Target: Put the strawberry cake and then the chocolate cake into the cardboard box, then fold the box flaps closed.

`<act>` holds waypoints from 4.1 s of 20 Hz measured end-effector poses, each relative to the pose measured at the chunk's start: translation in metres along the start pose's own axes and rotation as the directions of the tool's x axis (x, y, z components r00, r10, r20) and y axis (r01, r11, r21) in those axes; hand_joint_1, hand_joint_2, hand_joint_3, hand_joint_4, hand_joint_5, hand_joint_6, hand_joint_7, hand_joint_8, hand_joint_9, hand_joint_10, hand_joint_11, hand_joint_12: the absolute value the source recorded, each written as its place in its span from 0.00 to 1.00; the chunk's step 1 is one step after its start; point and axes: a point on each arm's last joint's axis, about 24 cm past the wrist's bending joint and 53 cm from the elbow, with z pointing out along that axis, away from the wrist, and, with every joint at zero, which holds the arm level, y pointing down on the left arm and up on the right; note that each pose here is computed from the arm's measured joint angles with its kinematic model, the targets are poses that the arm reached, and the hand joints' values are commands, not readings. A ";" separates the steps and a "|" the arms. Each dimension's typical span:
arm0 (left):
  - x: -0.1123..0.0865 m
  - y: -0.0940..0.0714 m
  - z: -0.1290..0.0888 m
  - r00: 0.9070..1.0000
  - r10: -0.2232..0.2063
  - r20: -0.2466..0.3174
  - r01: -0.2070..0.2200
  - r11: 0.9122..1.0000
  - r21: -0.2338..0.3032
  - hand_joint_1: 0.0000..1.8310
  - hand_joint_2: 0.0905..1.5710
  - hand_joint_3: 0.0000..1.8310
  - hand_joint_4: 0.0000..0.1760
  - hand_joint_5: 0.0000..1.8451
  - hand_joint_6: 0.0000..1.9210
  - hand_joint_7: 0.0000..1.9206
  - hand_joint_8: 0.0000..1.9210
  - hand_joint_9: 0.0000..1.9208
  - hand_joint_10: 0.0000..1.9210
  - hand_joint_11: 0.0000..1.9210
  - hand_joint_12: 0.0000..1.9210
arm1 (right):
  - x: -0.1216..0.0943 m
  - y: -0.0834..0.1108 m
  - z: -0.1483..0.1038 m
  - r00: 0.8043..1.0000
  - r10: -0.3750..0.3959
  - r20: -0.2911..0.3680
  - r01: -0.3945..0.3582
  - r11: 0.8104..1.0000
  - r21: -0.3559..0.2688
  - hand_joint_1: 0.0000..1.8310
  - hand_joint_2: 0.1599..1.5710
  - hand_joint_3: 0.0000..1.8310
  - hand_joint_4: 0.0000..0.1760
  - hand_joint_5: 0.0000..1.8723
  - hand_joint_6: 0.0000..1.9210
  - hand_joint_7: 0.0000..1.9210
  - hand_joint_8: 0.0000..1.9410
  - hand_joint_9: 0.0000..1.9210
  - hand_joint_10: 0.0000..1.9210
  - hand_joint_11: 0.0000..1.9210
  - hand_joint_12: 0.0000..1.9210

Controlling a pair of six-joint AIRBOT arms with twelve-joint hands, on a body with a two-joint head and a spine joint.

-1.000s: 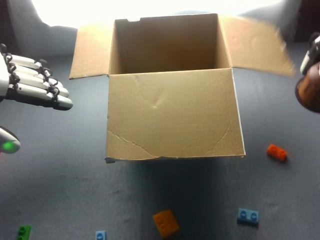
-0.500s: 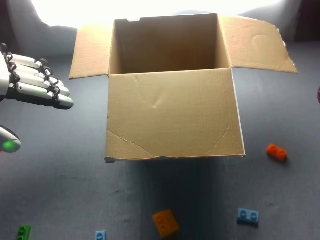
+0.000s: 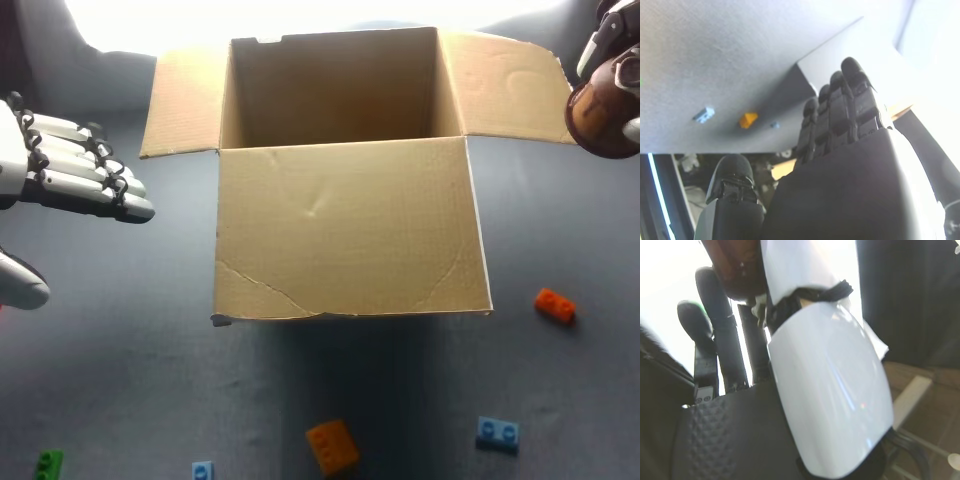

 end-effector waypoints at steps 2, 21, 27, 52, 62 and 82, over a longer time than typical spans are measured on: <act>0.000 0.003 -0.001 1.000 0.002 -0.001 -0.002 1.000 -0.012 0.00 0.77 0.00 0.19 0.03 0.00 0.05 0.00 0.06 0.00 0.00 0.31 | 0.002 0.005 0.016 1.000 -0.024 0.004 0.025 0.999 -0.027 0.66 0.71 0.00 0.00 0.46 0.56 0.48 0.63 0.35 0.66 0.17 0.95; -0.002 -0.001 0.004 1.000 -0.002 0.006 0.002 1.000 0.001 0.00 0.76 0.00 0.18 0.04 0.00 0.06 0.00 0.07 0.00 0.00 0.33 | 0.092 0.081 0.106 0.981 -0.184 -0.063 0.159 0.945 -0.286 0.65 0.72 0.00 0.00 0.45 0.59 0.46 0.64 0.33 0.68 0.15 0.98; -0.002 0.000 0.004 1.000 -0.002 0.007 0.002 1.000 -0.003 0.00 0.77 0.00 0.18 0.03 0.00 0.05 0.00 0.06 0.00 0.00 0.30 | 0.096 0.078 0.106 0.974 -0.220 -0.048 0.197 0.935 -0.294 0.53 0.66 0.00 0.00 0.22 0.15 0.29 0.08 0.24 0.30 0.05 0.78; -0.026 0.005 0.017 0.993 -0.044 0.105 0.049 0.998 -0.042 0.00 0.79 0.00 0.15 0.10 0.01 0.11 0.00 0.10 0.01 0.00 0.43 | 0.008 -0.044 0.029 0.978 -0.207 0.012 0.207 0.978 0.012 0.06 0.71 0.01 0.00 0.04 0.00 0.06 0.00 0.06 0.00 0.00 0.05; -0.076 -0.014 0.010 0.975 -0.006 0.222 0.005 1.000 0.004 0.00 0.78 0.00 0.15 0.08 0.00 0.09 0.00 0.09 0.00 0.00 0.35 | 0.027 -0.105 0.003 0.966 -0.240 -0.100 0.253 0.956 0.148 0.01 0.74 0.00 0.00 0.07 0.00 0.08 0.00 0.07 0.00 0.00 0.12; -0.082 -0.088 0.042 0.961 0.218 0.168 -0.234 0.969 0.081 0.00 0.80 0.00 0.07 0.07 0.00 0.08 0.00 0.09 0.00 0.00 0.38 | 0.073 -0.078 0.020 0.939 -0.321 -0.122 0.325 0.946 0.011 0.00 0.74 0.00 0.00 0.06 0.00 0.08 0.00 0.07 0.00 0.00 0.20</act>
